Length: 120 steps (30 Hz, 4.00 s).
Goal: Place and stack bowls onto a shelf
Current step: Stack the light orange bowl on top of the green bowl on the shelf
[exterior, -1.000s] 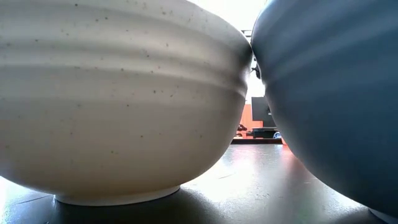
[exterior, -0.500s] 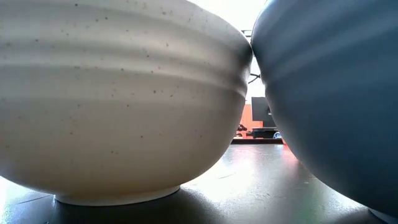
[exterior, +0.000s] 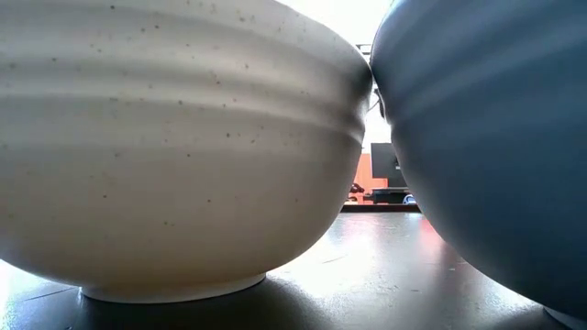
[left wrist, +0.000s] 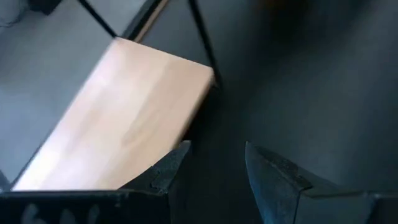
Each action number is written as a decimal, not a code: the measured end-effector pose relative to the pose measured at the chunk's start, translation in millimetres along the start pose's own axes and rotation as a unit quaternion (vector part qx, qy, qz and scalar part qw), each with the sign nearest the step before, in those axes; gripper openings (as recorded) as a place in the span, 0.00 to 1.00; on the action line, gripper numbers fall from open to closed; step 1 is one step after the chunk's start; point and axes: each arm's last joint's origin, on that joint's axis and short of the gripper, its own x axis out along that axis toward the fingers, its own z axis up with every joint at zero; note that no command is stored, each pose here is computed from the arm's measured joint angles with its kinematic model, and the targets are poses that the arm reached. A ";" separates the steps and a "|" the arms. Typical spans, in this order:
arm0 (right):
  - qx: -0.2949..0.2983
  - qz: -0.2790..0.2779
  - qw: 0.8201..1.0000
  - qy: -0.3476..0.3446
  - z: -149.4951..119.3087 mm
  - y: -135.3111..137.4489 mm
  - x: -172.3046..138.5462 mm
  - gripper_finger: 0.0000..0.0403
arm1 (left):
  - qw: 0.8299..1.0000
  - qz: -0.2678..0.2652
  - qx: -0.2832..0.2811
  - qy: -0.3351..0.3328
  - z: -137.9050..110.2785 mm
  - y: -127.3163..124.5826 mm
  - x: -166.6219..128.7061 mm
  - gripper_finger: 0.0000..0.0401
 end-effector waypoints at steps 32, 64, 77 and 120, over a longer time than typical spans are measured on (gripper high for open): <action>-0.594 0.319 0.705 -0.222 -53.6 205.0 -119.9 0.02 | 0.876 -0.331 0.214 -0.278 31.6 -81.4 -31.1 0.33; -0.678 0.328 0.612 -0.241 -34.6 226.9 -114.8 0.02 | 0.778 -0.459 0.264 -0.338 30.5 -121.3 -9.9 0.29; -0.686 0.323 0.586 -0.285 -29.1 231.9 -118.8 0.08 | 0.757 -0.497 0.257 -0.336 30.9 -121.9 -12.2 0.02; -0.339 -0.028 0.892 -0.297 -50.7 169.6 -159.8 0.42 | 0.968 -0.145 0.154 -0.138 41.0 -24.0 -18.7 0.00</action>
